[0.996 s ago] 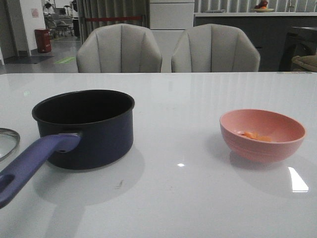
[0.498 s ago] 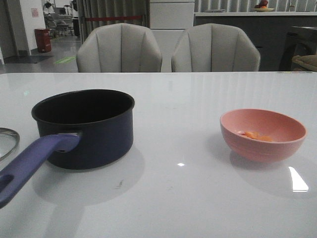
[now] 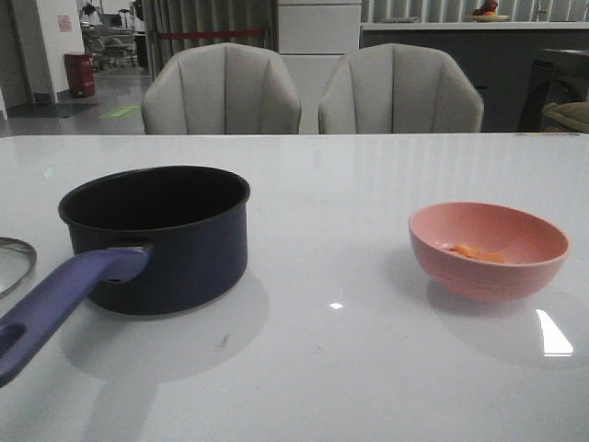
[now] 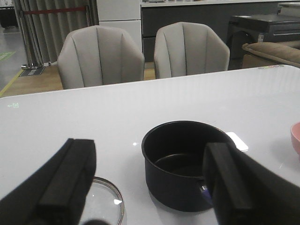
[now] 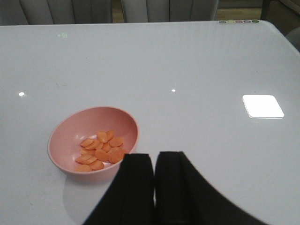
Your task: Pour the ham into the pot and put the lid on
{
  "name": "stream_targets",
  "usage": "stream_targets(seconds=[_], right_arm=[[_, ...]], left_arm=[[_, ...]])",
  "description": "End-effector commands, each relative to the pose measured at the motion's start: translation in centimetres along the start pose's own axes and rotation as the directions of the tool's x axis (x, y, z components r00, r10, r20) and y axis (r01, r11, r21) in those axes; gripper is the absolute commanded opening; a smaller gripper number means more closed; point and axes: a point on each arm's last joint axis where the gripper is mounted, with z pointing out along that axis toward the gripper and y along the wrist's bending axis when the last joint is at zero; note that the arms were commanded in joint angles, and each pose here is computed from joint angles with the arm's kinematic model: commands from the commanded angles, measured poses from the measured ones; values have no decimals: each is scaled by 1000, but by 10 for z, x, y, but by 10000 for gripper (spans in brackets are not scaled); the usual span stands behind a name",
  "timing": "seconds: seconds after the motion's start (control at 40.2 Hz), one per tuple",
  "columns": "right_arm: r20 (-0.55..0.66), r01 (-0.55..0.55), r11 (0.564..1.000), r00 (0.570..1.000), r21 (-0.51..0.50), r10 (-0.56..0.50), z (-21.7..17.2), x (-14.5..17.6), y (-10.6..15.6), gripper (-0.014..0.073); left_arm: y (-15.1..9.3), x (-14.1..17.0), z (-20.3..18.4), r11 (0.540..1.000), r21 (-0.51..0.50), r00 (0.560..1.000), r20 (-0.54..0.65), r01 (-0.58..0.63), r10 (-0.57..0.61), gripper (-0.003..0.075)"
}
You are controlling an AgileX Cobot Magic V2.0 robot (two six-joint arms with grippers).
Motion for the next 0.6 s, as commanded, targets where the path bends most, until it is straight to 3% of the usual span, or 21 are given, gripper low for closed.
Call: stream_targets(seconds=[0.0,0.149,0.199,0.423,0.573], right_arm=[[122,0,1000,993,-4,0,5,-25,2,244],[48,-7,1000,999,3,6,26,-38,3,430],[25,-7,1000,1000,6,7,35,-44,3,457],[-165,-59,998,984,25,62,99,-68,6,452],[-358,-65,997,931,47,77,146,-69,7,452]], left_arm=[[0,-16,-1,1000,9,995,103,-3,2,511],[-1,-16,-1,1000,10,995,103,0,-1,511],[-1,-16,-1,1000,10,995,103,0,-1,511],[-1,-16,-1,1000,10,994,105,0,-1,511],[-1,-16,-1,1000,10,994,105,0,-1,511]])
